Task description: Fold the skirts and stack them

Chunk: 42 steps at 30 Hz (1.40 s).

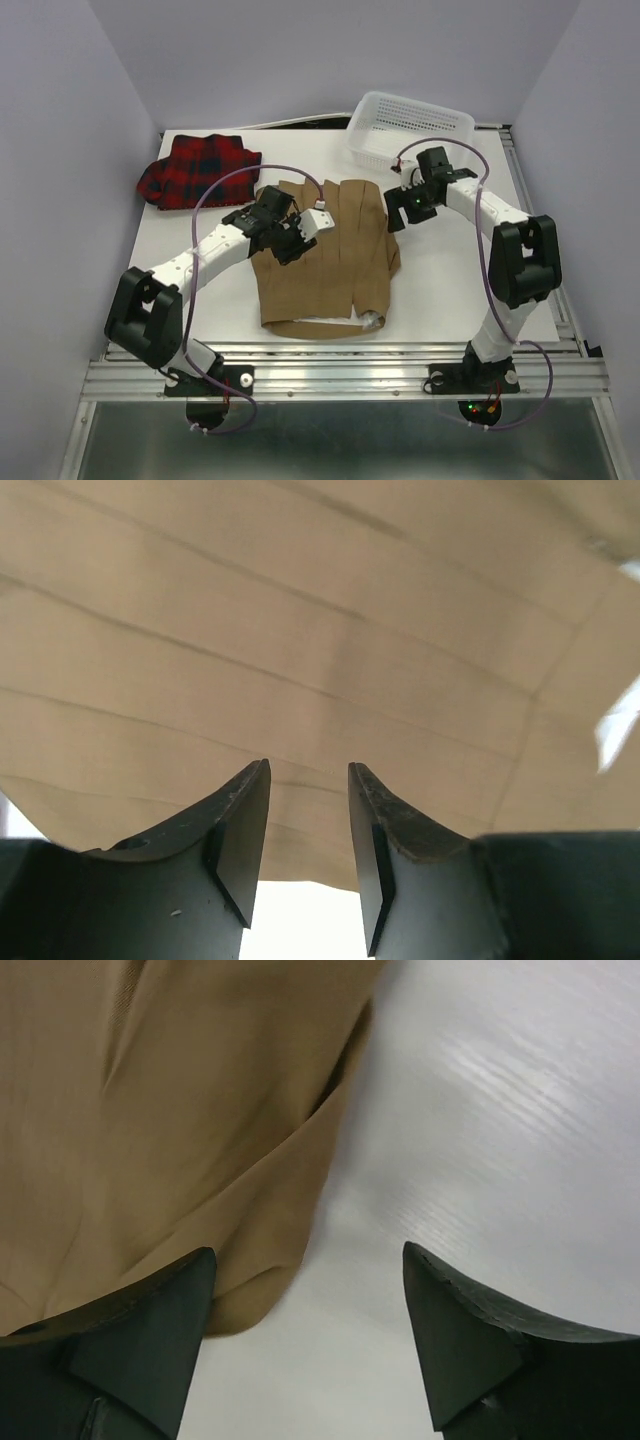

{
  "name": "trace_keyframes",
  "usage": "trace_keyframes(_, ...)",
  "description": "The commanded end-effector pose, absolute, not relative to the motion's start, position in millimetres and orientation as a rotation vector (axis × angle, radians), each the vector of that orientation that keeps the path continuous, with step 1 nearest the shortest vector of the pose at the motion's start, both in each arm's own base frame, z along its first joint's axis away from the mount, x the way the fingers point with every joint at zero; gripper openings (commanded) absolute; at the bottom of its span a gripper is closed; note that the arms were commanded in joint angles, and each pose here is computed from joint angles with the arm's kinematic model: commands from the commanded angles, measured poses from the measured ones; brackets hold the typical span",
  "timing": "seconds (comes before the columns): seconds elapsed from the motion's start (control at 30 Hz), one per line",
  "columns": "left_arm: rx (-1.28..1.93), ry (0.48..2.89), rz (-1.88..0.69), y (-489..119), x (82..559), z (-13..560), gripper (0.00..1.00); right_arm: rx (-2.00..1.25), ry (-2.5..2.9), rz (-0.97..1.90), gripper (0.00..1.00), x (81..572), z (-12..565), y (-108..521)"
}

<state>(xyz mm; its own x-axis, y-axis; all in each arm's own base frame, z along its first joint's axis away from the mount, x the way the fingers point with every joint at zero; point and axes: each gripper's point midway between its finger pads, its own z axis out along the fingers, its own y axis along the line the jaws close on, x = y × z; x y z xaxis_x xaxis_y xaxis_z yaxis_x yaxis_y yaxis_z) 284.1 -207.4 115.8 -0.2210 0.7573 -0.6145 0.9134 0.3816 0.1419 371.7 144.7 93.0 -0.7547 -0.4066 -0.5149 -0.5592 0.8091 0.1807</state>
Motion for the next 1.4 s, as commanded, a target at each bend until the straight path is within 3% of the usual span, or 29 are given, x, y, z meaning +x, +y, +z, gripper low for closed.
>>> trace_keyframes(0.0, 1.43, 2.038, -0.257, -191.5, 291.3, 108.4, 0.48, -0.333, 2.542, 0.509, 0.8, 413.6, 108.7, 137.3)
trace_keyframes(0.13, 1.474, 1.99, -0.266, -192.9, 280.0, 107.7, 0.52, -0.215, 2.608, 0.656, 0.8, 410.0, 85.3, 154.3)
trace_keyframes(0.27, 1.483, 2.103, -0.153, -172.5, 285.3, 78.2, 0.51, -0.164, 2.597, 0.755, 0.76, 417.2, 62.3, 167.4)
trace_keyframes(0.3, 1.462, 2.133, -0.15, -169.0, 287.8, 73.9, 0.5, -0.167, 2.601, 0.771, 0.62, 417.2, 55.6, 169.3)
trace_keyframes(0.37, 1.433, 2.191, -0.153, -163.8, 296.4, 64.5, 0.48, -0.182, 2.615, 0.814, 0.5, 411.1, 48.1, 173.0)
trace_keyframes(0.4, 1.419, 2.217, -0.157, -163.1, 298.8, 61.2, 0.47, -0.203, 2.622, 0.819, 0.37, 407.1, 44.6, 172.8)
trace_keyframes(0.5, 1.35, 2.283, -0.185, -165.2, 317.7, 53.6, 0.43, -0.287, 2.662, 0.854, 0.15, 382.7, 36.4, 171.4)
trace_keyframes(0.53, 1.293, 2.308, -0.202, -161.6, 326.4, 54.3, 0.42, -0.317, 2.667, 0.877, 0.02, 375.7, 37.1, 172.2)
trace_keyframes(0.8, 1.075, 2.419, -0.361, -194.9, 389.5, 46.2, 0.41, -0.674, 2.701, 0.962, 0.01, 282.6, 58.7, 175.3)
trace_keyframes(0.93, 1.137, 2.415, -0.418, -223.9, 419.0, 34.8, 0.41, -0.913, 2.624, 1.113, 0.01, 228.0, 83.6, 207.1)
trace_keyframes(1.07, 1.24, 2.315, -0.498, -274.7, 446.9, 41.7, 0.42, -1.002, 2.463, 1.171, 0.01, 209.0, 120.7, 225.4)
trace_keyframes(1.13, 1.25, 2.247, -0.508, -301.3, 467.0, 56.1, 0.43, -0.996, 2.401, 1.154, 0.14, 215.4, 139.6, 228.5)
trace_keyframes(1.33, 1.124, 2.088, -0.524, -306.7, 501.7, 125.7, 0.56, -0.822, 2.282, 0.892, 0.23, 263.0, 192.0, 205.2)
trace_keyframes(1.37, 1.074, 2.08, -0.516, -291.5, 501.4, 146.9, 0.59, -0.782, 2.247, 0.816, 0.36, 275.3, 199.4, 196.8)
